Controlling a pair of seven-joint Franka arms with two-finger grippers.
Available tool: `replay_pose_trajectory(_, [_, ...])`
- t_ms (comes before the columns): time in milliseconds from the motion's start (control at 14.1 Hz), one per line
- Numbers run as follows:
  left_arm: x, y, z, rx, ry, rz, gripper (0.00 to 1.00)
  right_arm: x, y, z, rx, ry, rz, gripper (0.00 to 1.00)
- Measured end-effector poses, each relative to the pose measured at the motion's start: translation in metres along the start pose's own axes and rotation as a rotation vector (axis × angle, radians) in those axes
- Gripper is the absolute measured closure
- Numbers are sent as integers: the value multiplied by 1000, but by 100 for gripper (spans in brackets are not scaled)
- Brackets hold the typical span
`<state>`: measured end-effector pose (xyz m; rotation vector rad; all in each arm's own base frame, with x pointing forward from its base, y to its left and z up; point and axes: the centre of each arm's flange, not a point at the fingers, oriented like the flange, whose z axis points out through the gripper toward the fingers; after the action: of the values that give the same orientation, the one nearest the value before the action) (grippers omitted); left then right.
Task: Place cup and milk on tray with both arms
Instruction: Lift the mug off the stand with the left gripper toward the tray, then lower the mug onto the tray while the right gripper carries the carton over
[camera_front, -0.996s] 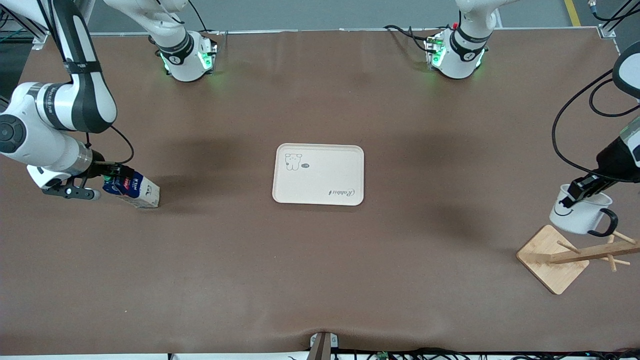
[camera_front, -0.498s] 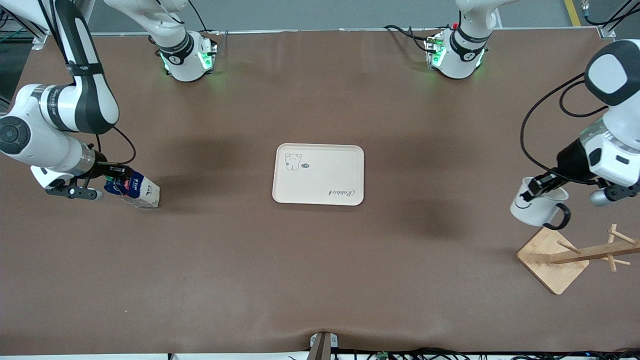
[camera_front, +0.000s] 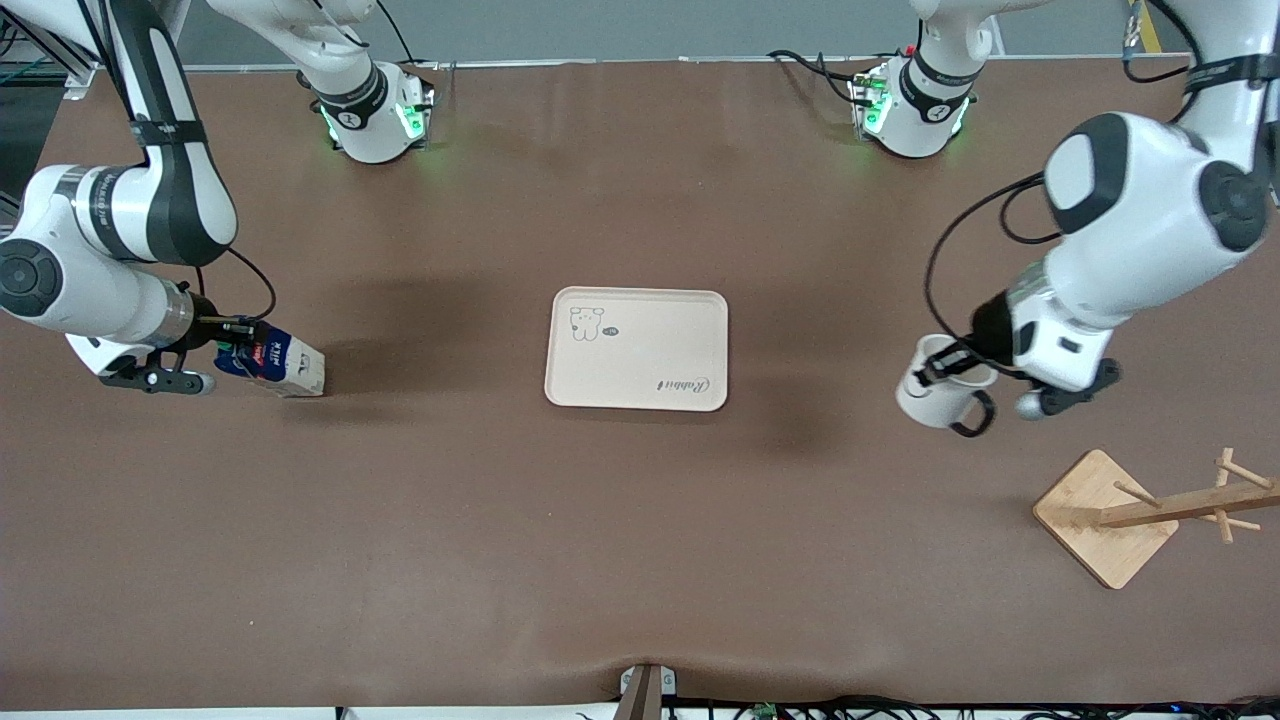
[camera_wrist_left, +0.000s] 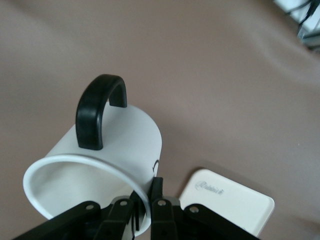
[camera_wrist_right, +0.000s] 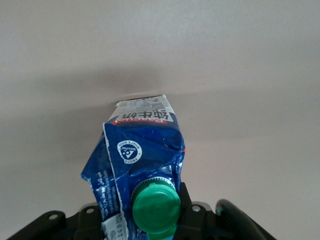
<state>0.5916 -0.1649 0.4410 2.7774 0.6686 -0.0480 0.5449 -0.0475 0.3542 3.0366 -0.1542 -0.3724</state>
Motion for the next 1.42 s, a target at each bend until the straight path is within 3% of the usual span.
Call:
replay_pose_trajectory(284, [-58, 65, 69, 48, -106, -170, 92, -5, -19, -56, 62, -66, -8, 51])
replay_pose_trajectory(569, [-105, 109, 125, 107, -178, -320, 92, -8, -38, -107, 64, -47, -51, 51])
replay_pose_trajectory(782, [-137, 123, 168, 165, -224, -347, 92, -13, -56, -125, 56, -46, -83, 51])
replay_pose_trajectory(1067, [-167, 131, 209, 226, -245, -404, 92, -14, -68, -135, 53, -33, -100, 51])
replay_pose_trajectory(1422, [-168, 129, 251, 215, -233, -441, 92, -19, -97, -146, 75, -15, -103, 51])
